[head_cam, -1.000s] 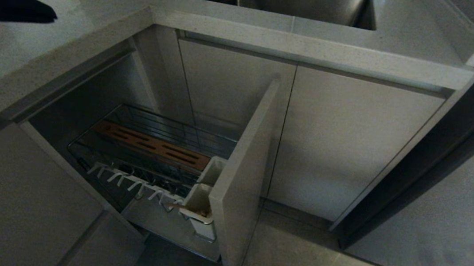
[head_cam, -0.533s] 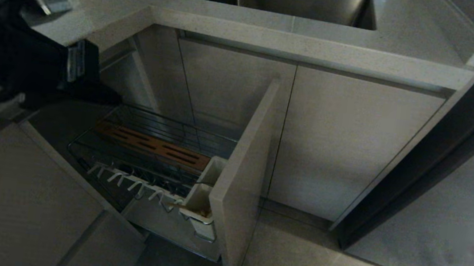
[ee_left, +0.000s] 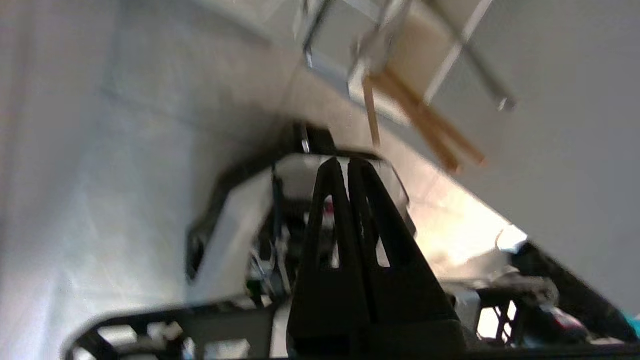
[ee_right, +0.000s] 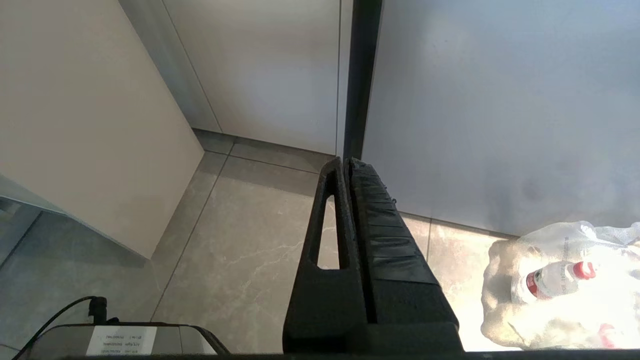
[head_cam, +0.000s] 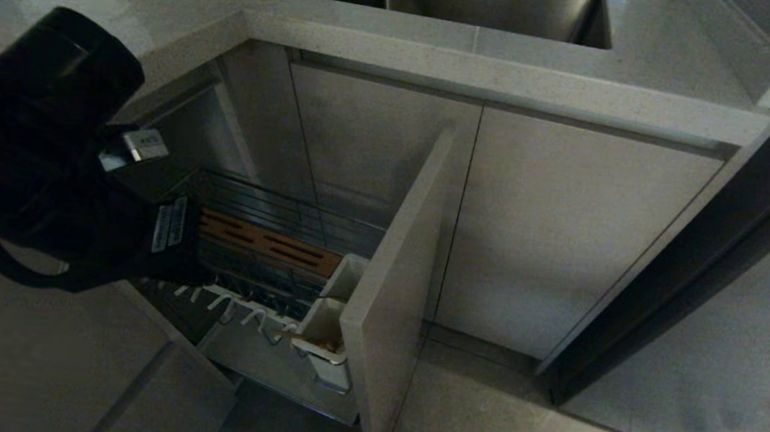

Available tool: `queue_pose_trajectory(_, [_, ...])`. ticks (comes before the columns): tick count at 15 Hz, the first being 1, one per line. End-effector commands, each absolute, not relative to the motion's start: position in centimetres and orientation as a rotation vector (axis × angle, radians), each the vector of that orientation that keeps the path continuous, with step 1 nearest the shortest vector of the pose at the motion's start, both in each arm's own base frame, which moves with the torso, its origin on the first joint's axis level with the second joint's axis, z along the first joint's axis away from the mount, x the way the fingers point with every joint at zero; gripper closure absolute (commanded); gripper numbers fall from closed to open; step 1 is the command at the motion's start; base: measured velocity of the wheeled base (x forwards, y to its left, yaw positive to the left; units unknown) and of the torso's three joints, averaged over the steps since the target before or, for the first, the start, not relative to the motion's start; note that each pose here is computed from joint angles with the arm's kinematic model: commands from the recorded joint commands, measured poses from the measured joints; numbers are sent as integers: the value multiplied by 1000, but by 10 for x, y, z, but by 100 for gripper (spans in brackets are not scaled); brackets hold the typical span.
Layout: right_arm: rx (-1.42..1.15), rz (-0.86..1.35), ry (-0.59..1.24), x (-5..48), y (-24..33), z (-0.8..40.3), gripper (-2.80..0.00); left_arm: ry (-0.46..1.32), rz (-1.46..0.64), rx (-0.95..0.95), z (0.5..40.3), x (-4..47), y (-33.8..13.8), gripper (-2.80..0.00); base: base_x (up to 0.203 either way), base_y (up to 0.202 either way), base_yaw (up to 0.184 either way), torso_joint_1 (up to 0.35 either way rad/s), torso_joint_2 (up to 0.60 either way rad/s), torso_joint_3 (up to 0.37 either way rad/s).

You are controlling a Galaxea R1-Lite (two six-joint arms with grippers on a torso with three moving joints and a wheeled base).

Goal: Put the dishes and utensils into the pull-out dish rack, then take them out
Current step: Take the chopsticks out of the cupboard

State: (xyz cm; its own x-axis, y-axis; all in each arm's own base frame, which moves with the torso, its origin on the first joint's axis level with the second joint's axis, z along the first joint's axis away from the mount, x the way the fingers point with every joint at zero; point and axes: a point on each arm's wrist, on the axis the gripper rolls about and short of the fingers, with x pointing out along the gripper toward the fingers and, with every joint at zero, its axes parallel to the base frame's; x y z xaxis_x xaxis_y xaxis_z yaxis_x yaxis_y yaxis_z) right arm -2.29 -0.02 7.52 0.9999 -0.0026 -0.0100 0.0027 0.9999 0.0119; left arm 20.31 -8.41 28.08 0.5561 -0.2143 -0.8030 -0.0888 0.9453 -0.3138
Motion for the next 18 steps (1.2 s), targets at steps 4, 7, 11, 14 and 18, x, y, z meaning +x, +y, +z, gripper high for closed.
queue_pose_trajectory(4, [11, -3, 11, -23, 0, 75, 0, 1063, -39, -390, 256, 206, -115, -280, 0, 0, 0, 0, 0, 0])
queue_pose_trajectory(7, [11, -2, 11, -23, 0, 75, 0, 1068, -18, -415, 250, 213, -119, -280, 0, 0, 0, 0, 0, 0])
queue_pose_trajectory(11, [12, -2, 11, -23, 0, 75, 0, 1108, 12, -403, 233, 225, -123, -280, 0, 0, 0, 0, 0, 0])
queue_pose_trajectory(14, [11, -2, 11, -23, 0, 75, 0, 1142, 34, -394, 220, 236, -129, -280, 0, 0, 0, 0, 0, 0])
queue_pose_trajectory(18, [12, -3, 11, -23, 0, 75, 0, 1161, 42, -390, 204, 251, -138, -280, 0, 0, 0, 0, 0, 0])
